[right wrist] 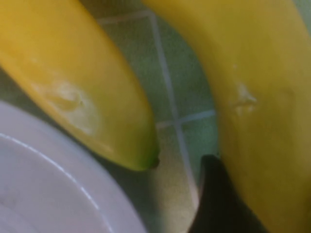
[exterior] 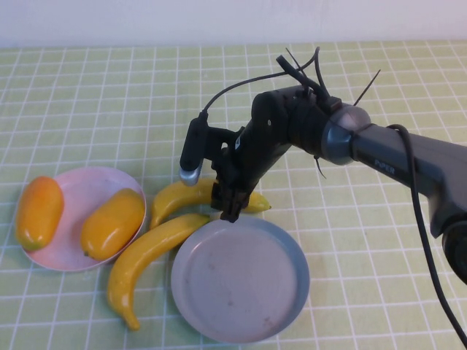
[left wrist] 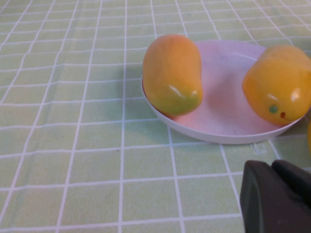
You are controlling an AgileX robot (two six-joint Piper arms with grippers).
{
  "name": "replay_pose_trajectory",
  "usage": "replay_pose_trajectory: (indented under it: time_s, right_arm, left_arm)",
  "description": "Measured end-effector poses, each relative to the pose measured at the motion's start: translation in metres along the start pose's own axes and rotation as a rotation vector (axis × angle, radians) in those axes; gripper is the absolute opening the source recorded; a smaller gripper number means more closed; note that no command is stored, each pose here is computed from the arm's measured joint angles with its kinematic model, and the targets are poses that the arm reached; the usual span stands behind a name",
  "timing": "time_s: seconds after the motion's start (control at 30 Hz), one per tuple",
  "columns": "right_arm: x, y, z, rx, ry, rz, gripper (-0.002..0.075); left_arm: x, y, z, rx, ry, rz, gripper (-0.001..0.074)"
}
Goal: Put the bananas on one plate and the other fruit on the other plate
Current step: Put another type of fruit in the right plate
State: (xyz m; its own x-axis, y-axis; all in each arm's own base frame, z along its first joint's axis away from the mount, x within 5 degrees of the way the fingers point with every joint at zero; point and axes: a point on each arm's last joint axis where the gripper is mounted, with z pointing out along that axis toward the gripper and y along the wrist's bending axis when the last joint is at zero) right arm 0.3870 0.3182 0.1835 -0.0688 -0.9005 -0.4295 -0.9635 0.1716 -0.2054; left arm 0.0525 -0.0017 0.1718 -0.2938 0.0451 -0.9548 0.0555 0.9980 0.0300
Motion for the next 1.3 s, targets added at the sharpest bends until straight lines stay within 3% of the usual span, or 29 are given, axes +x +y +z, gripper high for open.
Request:
replay_pose_trajectory:
  time_s: [0.3, 0.6, 0.73, 0.97, 1.13, 1.3]
  right_arm:
    - [-0.001, -0.003, -0.006, 0.011, -0.008, 0.115, 0.0314]
    - [-0.019, -0.013, -0.106, 0.127, -0.126, 0.626, 0.0314]
    - [-0.009, 0.004, -0.134, 0.107, -0.11, 0.799, 0.0314]
    - [0.047, 0.059, -0.144, 0.09, -0.019, 1.028, 0.0314]
    - [0.07, 0.098, -0.129, 0.045, 0.068, 1.067, 0.0314]
    - [0.064, 0.111, -0.113, 0.017, 0.071, 1.052, 0.0314]
  left_arm:
    - [0.0, 0.0, 0.0, 0.0, 0.0, 0.0, 0.0]
    - [0.0, 0.0, 0.0, 0.0, 0.0, 0.0, 0.0]
    - [0.0, 0.0, 0.0, 0.0, 0.0, 0.0, 0.0]
    - [0.0, 0.0, 0.0, 0.0, 0.0, 0.0, 0.0]
    - [0.0, 0.0, 0.0, 0.0, 0.0, 0.0, 0.0]
    - [0.0, 0.0, 0.0, 0.0, 0.002, 0.0, 0.0]
